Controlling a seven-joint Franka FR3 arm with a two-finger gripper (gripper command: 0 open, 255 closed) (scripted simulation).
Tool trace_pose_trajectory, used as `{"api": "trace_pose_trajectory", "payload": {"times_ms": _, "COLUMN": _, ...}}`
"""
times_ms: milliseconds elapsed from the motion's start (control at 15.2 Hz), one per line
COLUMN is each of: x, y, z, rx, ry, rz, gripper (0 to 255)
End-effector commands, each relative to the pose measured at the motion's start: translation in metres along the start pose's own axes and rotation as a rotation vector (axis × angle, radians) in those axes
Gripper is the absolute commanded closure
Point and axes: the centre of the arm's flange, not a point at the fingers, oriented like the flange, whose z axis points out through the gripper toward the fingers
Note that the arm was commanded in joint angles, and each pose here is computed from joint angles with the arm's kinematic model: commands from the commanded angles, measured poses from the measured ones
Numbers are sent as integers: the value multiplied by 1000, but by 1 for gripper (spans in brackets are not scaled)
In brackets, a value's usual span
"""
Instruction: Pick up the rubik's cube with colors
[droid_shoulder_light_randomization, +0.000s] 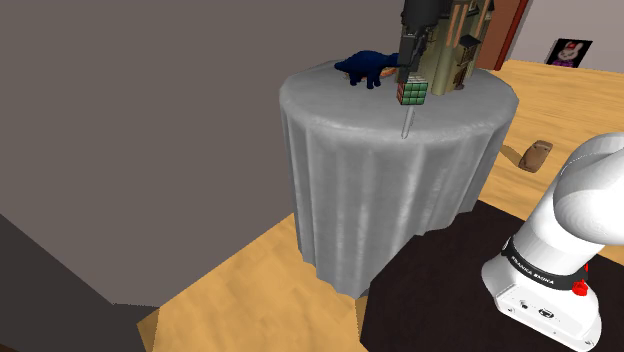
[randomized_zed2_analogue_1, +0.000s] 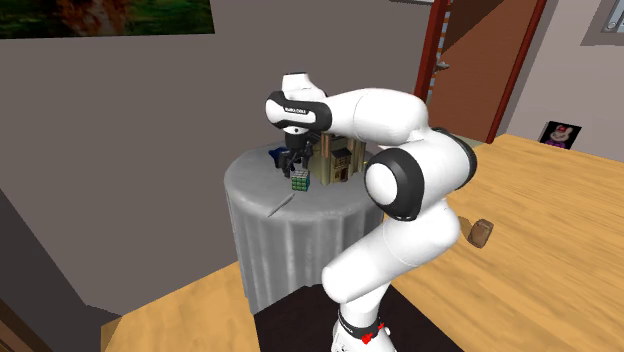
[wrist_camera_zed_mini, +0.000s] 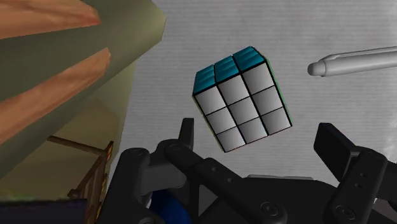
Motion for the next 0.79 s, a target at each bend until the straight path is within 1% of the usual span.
{"api": "trace_pose_trajectory", "payload": {"times_ms": 0, "x": 1, "y": 5, "z": 14, "rx": 1, "ry": -7, "rz": 3, "gripper": 0}}
{"api": "trace_pose_trajectory", "payload": {"times_ms": 264, "x": 0, "y": 5, "z": 38, "rx": 1, "ry": -7, "rz": 3, "gripper": 0}}
{"api": "trace_pose_trajectory", "payload": {"times_ms": 396, "x": 0, "y": 5, "z": 38, "rx": 1, "ry": -7, "rz": 3, "gripper": 0}}
{"api": "trace_pose_trajectory", "payload": {"times_ms": 462, "x": 1, "y": 6, "z": 37, "rx": 1, "ry": -7, "rz": 3, "gripper": 255}}
{"api": "trace_pose_trajectory", "payload": {"times_ms": 726, "x": 0, "y": 6, "z": 37, "rx": 1, "ry": -7, "rz": 3, "gripper": 255}}
